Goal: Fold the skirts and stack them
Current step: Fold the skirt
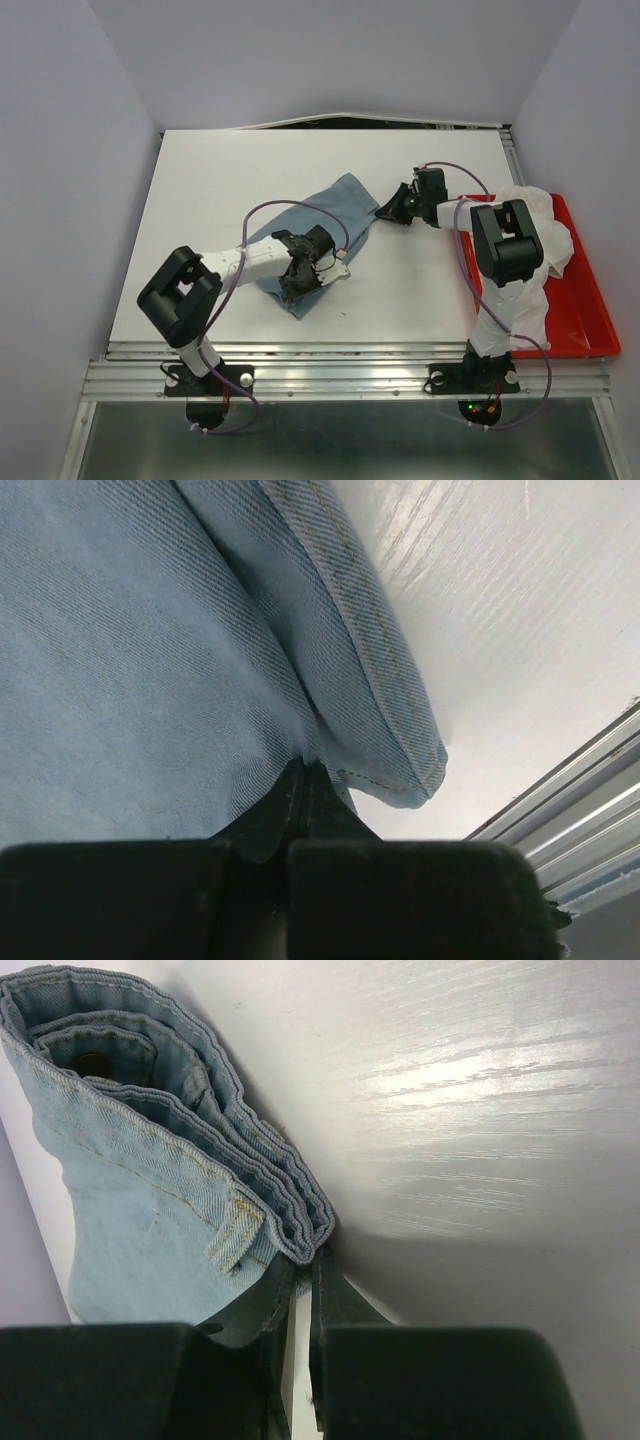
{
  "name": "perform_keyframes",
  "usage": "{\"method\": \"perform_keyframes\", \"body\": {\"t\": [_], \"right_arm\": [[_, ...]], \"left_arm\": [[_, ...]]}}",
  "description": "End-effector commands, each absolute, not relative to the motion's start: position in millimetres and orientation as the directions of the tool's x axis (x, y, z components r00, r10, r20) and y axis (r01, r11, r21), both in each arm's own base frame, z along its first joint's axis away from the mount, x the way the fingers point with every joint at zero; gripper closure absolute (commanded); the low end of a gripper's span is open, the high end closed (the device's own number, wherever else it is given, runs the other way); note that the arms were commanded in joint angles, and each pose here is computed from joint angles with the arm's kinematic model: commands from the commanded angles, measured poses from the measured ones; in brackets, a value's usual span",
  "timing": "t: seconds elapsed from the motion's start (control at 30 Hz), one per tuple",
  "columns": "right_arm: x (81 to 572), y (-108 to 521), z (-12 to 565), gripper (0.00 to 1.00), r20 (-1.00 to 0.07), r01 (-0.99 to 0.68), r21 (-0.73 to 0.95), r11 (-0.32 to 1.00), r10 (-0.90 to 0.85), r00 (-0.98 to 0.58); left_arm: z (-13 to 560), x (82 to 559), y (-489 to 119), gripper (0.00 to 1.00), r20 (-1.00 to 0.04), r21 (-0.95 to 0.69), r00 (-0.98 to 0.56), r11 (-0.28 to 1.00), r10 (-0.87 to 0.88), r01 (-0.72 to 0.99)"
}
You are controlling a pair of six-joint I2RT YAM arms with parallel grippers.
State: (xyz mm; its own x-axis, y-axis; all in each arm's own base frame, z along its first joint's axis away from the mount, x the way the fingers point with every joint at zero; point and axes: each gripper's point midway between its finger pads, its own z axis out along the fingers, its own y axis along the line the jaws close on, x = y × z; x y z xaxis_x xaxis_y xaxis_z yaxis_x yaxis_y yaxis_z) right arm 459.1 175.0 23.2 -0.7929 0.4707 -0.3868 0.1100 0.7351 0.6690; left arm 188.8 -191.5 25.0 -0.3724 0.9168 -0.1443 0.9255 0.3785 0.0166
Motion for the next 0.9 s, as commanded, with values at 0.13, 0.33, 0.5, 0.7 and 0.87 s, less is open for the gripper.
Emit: {"method": "perform_keyframes", "body": {"t": [0.13, 0.33, 0.5, 0.7, 0.87], "right_arm": [[441, 140, -23, 0.99, -0.366, 0.244, 0.517, 0.821, 0.469, -0.804], [440, 141, -20, 0.99, -0.368, 0.242, 0.521, 0.818, 0.472, -0.802], [440, 140, -19, 0.99, -0.369, 0.246, 0.52, 0.818, 0.475, -0.799], [439, 138, -22, 0.99, -0.369, 0.254, 0.511, 0.821, 0.477, -0.798], [440, 137, -26, 0.99, -0.368, 0.258, 0.503, 0.825, 0.475, -0.799]], "left_arm": [[89, 183, -186, 1.0, -0.186, 0.035, -0.365, 0.378, 0.912, 0.925], [131, 171, -205, 1.0, -0.24, -0.068, -0.358, 0.352, 0.903, 0.934], [124, 159, -218, 1.0, -0.225, -0.152, -0.339, 0.311, 0.914, 0.938], [84, 152, -245, 0.96, -0.225, -0.255, -0.295, 0.236, 0.929, 0.938], [67, 147, -277, 0.95, -0.277, -0.34, -0.306, 0.205, 0.911, 0.918]]}}
